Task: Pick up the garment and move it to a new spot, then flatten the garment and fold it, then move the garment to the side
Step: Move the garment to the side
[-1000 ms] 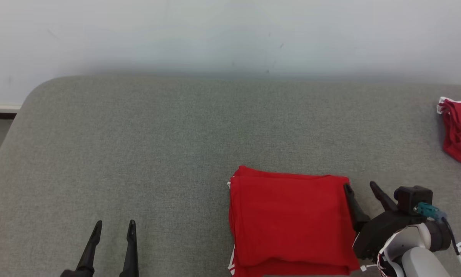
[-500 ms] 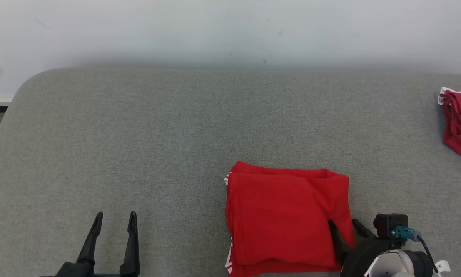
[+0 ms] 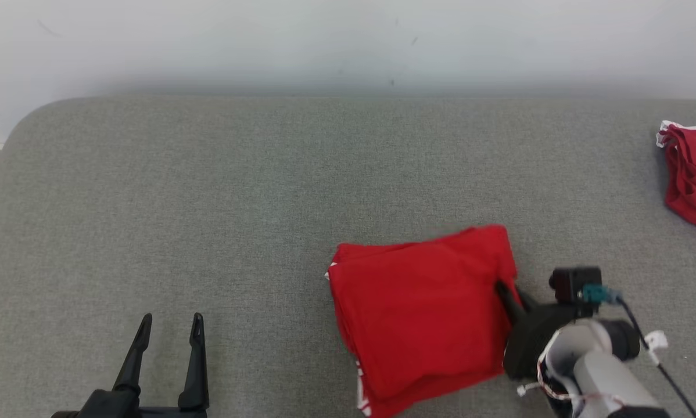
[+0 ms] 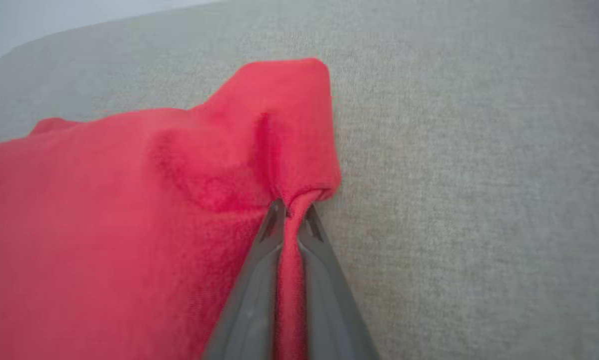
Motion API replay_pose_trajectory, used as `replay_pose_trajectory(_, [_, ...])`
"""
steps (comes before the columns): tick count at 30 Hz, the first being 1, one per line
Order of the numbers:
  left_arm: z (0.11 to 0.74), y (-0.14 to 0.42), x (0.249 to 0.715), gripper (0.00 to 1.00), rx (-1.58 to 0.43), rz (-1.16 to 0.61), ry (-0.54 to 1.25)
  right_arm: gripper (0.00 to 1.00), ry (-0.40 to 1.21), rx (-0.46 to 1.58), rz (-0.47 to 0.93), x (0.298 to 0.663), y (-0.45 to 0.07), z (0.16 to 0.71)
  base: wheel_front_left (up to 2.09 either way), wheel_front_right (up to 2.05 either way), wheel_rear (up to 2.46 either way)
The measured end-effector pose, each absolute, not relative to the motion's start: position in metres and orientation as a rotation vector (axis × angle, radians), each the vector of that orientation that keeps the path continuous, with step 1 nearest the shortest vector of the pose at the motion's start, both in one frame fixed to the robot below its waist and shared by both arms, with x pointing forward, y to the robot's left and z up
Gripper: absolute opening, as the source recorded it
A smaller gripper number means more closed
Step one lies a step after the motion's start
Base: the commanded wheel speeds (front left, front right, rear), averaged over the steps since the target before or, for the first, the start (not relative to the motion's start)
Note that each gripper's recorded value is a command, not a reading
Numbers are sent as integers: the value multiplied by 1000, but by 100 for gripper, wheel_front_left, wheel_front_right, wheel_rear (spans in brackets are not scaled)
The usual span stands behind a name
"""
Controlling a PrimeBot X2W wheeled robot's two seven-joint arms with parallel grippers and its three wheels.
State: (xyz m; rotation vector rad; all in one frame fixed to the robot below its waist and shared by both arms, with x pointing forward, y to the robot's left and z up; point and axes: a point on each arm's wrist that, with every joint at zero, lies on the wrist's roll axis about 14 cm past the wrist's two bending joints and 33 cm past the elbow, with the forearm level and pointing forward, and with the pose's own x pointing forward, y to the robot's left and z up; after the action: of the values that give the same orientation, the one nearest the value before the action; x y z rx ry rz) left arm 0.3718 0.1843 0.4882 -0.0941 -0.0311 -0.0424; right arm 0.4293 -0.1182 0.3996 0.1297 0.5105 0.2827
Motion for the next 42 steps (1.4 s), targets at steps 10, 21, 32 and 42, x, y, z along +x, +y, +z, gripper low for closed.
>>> replay_pose_trajectory(10, [489, 172, 395, 100, -93, -80, -42, 0, 378, 46, 236, 500, -159, 449, 0, 0, 0])
replay_pose_trajectory(21, [472, 145, 443, 100, -85, -168, -33, 0, 282, -48, 56, 561, -260, 483, 0, 0, 0])
replay_pose_trajectory(32, [448, 104, 479, 100, -59, -315, -32, 0, 287, -149, -155, 571, -368, 498, 0, 0, 0])
replay_pose_trajectory(42, [432, 82, 495, 100, -71, -382, -20, 0, 345, -259, -320, 561, -444, 511, 0, 0, 0])
